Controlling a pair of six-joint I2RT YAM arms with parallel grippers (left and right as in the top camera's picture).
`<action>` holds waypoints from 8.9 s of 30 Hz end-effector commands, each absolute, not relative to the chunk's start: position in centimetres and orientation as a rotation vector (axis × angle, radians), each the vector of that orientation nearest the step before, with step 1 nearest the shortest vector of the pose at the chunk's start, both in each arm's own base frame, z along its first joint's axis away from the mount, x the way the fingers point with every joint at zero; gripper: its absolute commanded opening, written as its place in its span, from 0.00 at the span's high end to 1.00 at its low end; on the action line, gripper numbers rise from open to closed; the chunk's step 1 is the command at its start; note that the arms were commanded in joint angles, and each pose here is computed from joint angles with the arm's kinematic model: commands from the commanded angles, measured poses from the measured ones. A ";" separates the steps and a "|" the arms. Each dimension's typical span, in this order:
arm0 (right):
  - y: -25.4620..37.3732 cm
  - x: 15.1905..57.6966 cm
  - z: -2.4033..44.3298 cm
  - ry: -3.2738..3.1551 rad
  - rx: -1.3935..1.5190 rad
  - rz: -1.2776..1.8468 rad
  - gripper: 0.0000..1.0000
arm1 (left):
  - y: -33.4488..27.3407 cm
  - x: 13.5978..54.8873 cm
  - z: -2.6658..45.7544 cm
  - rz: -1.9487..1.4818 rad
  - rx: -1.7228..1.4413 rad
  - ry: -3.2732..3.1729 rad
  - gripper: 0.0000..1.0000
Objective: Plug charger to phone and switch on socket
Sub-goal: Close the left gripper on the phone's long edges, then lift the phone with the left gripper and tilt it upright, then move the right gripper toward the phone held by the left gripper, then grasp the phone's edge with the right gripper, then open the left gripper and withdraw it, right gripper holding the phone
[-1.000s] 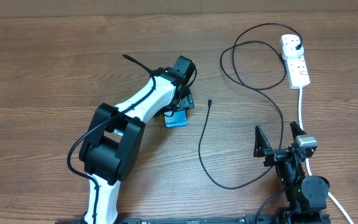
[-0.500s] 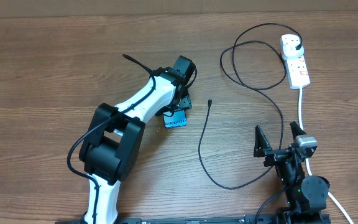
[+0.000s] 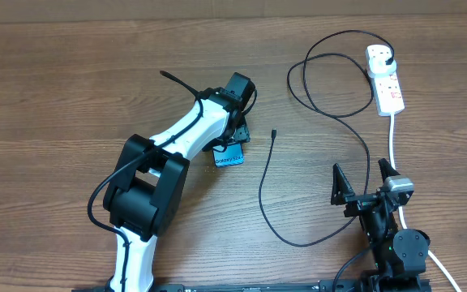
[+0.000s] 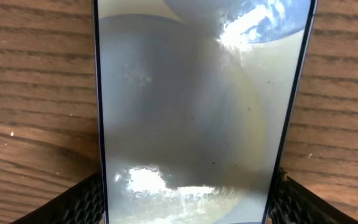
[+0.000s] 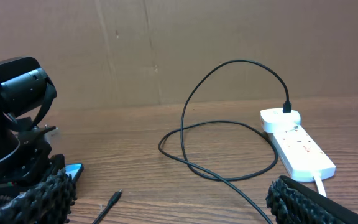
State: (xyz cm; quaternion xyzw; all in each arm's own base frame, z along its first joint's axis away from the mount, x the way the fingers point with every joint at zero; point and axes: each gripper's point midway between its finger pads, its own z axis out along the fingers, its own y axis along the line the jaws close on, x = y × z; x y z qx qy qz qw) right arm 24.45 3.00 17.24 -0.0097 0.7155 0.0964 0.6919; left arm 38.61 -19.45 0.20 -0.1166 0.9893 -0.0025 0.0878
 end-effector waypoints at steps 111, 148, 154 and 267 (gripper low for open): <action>15.1 21.5 32.2 2.066 -0.253 1.349 0.00 | -24.7 40.6 13.9 -1.783 -0.921 2.953 0.30; 21.7 34.7 16.6 2.576 0.531 0.596 0.24 | -26.2 39.8 10.3 -1.367 -0.943 3.064 0.30; 21.9 34.5 14.4 2.621 0.524 0.512 0.27 | -26.0 39.8 10.1 -1.334 -0.956 3.064 0.31; 22.6 36.3 14.2 2.602 0.567 0.473 0.96 | -25.4 40.4 9.2 -1.140 -0.736 3.049 0.20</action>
